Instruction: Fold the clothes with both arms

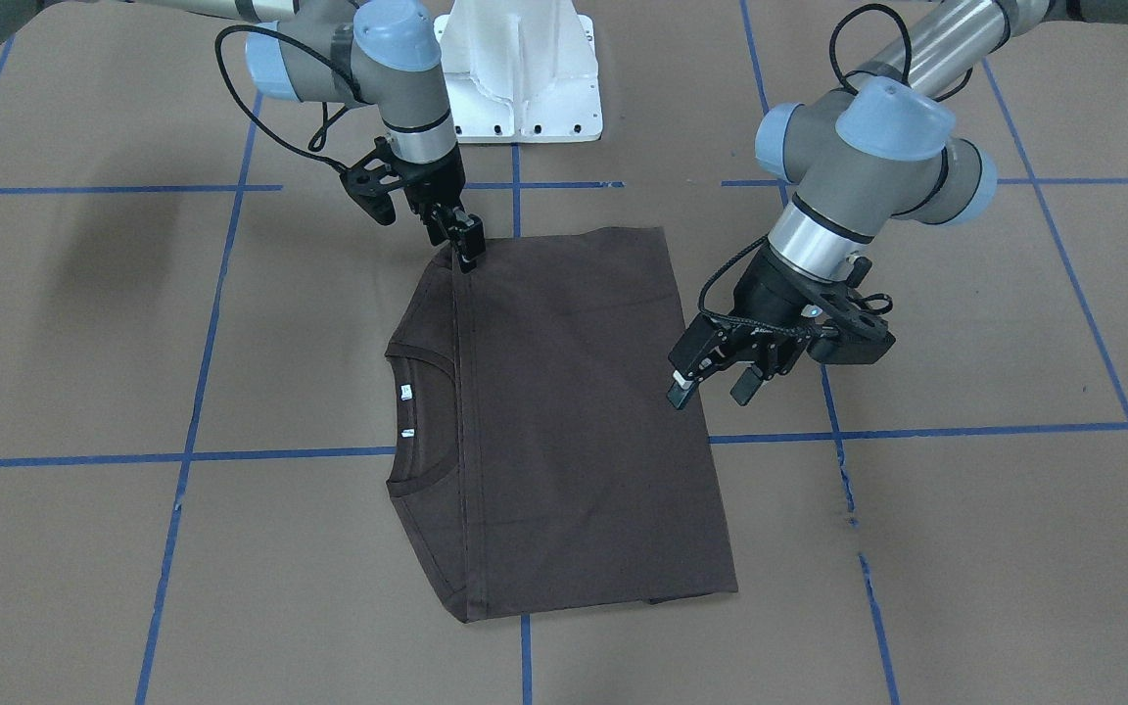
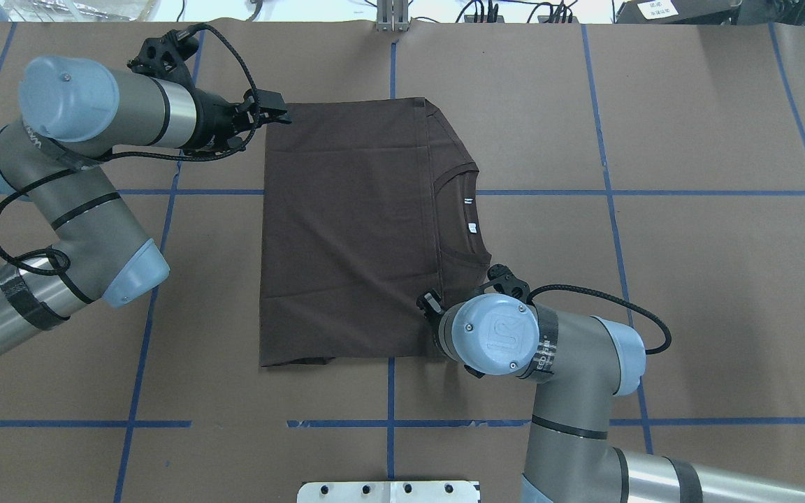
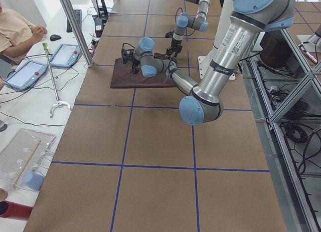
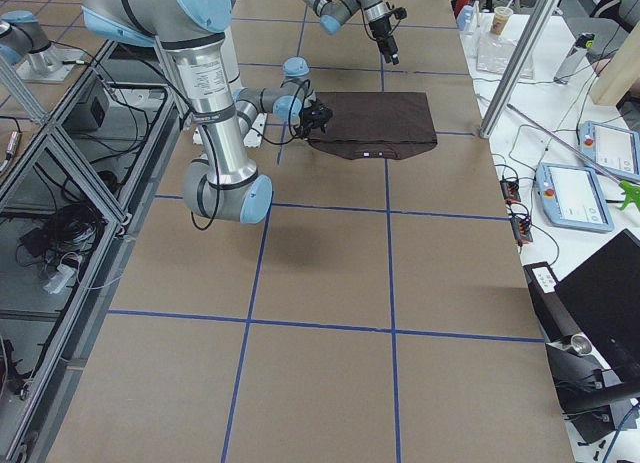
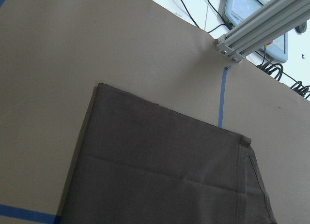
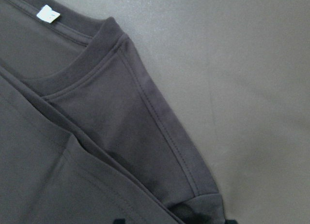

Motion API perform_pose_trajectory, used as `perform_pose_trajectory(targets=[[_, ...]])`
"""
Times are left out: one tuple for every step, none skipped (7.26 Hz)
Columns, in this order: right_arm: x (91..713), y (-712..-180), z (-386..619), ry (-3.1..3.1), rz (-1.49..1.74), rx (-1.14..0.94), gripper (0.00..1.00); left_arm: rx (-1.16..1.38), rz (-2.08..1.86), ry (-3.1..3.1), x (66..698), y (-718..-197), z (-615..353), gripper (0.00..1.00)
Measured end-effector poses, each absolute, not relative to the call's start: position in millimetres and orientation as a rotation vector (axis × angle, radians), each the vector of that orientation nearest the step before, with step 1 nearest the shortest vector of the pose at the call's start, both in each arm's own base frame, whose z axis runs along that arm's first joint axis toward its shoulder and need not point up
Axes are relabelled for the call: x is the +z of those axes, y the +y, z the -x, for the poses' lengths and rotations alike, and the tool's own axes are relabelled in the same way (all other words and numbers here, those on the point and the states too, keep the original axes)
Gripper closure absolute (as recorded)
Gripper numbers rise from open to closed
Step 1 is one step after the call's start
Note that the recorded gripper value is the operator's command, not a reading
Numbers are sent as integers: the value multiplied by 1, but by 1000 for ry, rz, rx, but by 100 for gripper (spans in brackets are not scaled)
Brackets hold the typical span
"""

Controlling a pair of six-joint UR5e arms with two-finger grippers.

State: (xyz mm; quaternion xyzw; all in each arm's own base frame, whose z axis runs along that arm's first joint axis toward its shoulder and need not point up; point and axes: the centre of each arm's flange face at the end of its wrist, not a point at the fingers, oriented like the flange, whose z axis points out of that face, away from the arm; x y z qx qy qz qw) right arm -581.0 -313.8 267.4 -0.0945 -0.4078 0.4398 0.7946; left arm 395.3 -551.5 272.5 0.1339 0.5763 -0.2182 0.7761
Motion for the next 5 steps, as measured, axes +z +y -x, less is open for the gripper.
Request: perform_pose_trajectory(targets=[[269, -315, 584, -870, 203, 953, 25, -473, -290, 1247, 273, -552, -395, 0], [271, -315, 585, -861, 201, 954, 25, -474, -290, 1247, 273, -552, -395, 0], [273, -314, 584, -855, 200, 955, 25, -475, -290, 1247, 273, -552, -395, 0], [275, -314, 584, -851, 201, 955, 25, -475, -291, 1247, 272, -552, -395, 0], [276, -313, 584, -849, 202, 954, 28, -475, -291, 1247, 273, -552, -395, 0]])
